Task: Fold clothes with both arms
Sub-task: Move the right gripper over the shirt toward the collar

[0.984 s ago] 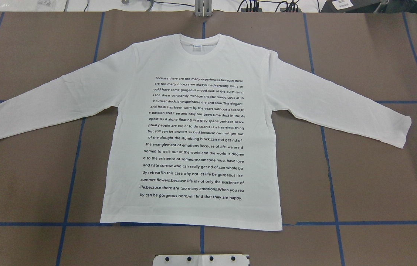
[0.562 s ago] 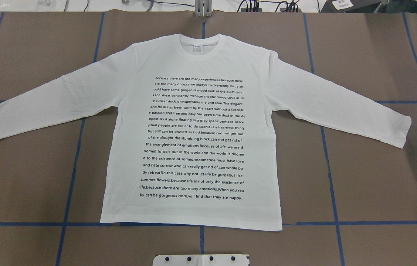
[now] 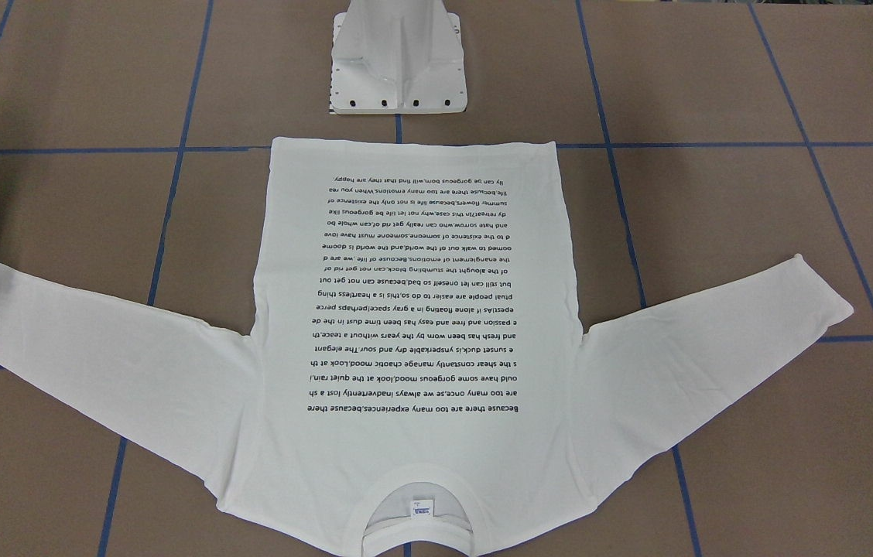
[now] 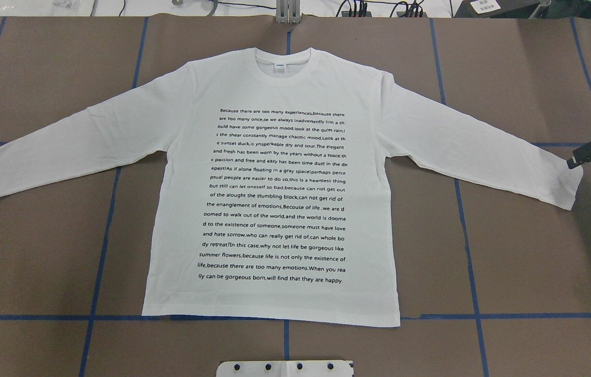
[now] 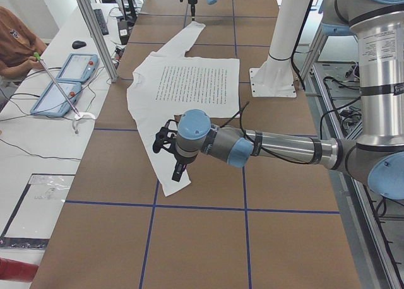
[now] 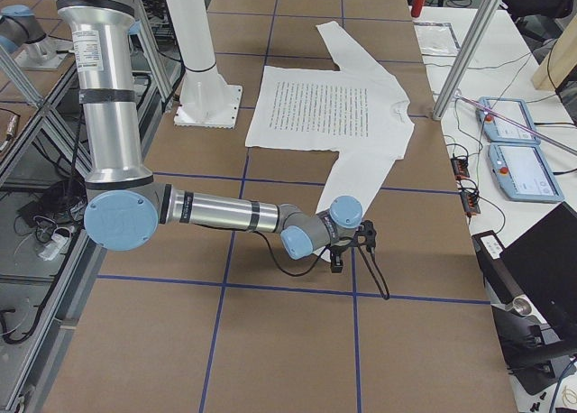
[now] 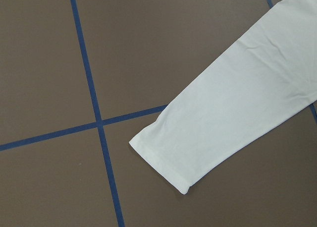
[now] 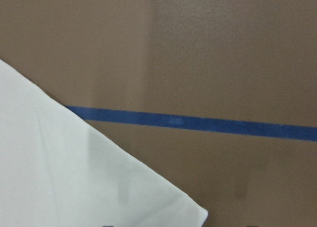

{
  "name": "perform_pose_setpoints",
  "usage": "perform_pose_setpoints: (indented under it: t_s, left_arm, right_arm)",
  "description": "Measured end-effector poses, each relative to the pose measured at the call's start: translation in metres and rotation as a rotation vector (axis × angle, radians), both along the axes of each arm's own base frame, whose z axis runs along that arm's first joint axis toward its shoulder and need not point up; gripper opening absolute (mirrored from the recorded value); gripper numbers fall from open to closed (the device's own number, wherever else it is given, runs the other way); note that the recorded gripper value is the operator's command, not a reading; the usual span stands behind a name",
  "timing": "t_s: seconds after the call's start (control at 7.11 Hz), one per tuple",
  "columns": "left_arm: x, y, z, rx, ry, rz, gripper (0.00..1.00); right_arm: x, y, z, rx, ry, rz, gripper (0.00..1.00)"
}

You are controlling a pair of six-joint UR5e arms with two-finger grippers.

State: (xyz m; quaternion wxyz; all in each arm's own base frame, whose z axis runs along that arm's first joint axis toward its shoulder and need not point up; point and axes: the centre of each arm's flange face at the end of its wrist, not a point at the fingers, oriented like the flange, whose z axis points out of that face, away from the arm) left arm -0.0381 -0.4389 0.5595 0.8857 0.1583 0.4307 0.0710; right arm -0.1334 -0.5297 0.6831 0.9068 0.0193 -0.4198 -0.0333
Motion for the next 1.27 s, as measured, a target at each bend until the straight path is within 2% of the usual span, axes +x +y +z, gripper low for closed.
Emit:
perform_pose_setpoints:
  t_s: [0.14, 0.28, 0.42, 0.56, 0.7, 0.98, 1.27]
  left_arm:
    - [0.0, 0.0, 0.0, 0.001, 0.0, 0.0, 1.0]
    - [0.0, 0.0, -0.001, 0.002, 0.0, 0.0, 1.0]
    - [0.0, 0.0, -0.002, 0.003, 0.0, 0.0, 1.0]
    - [0.0, 0.0, -0.003, 0.005, 0.001, -0.001, 1.0]
    - [0.0, 0.0, -0.005, 0.008, 0.001, -0.001, 1.0]
    - [0.0, -0.001, -0.007, 0.011, 0.004, 0.0, 1.0]
    - [0.0, -0.001, -0.007, 0.012, 0.007, 0.001, 1.0]
  right_arm:
    - [-0.007, -0.003, 0.002, -0.005, 0.002, -0.008, 0.82]
    - [-0.011, -0.006, 0.004, -0.011, 0.004, -0.014, 0.58]
    - [-0.014, -0.007, 0.008, -0.019, 0.006, -0.017, 0.38]
    - [-0.014, -0.005, 0.012, -0.028, 0.008, -0.018, 0.13]
    - [-0.013, -0.003, 0.014, -0.035, 0.009, -0.017, 0.0]
    - [-0.013, -0.003, 0.013, -0.035, 0.006, -0.017, 0.0]
    - [-0.012, -0.008, -0.002, -0.023, -0.025, -0.016, 0.0]
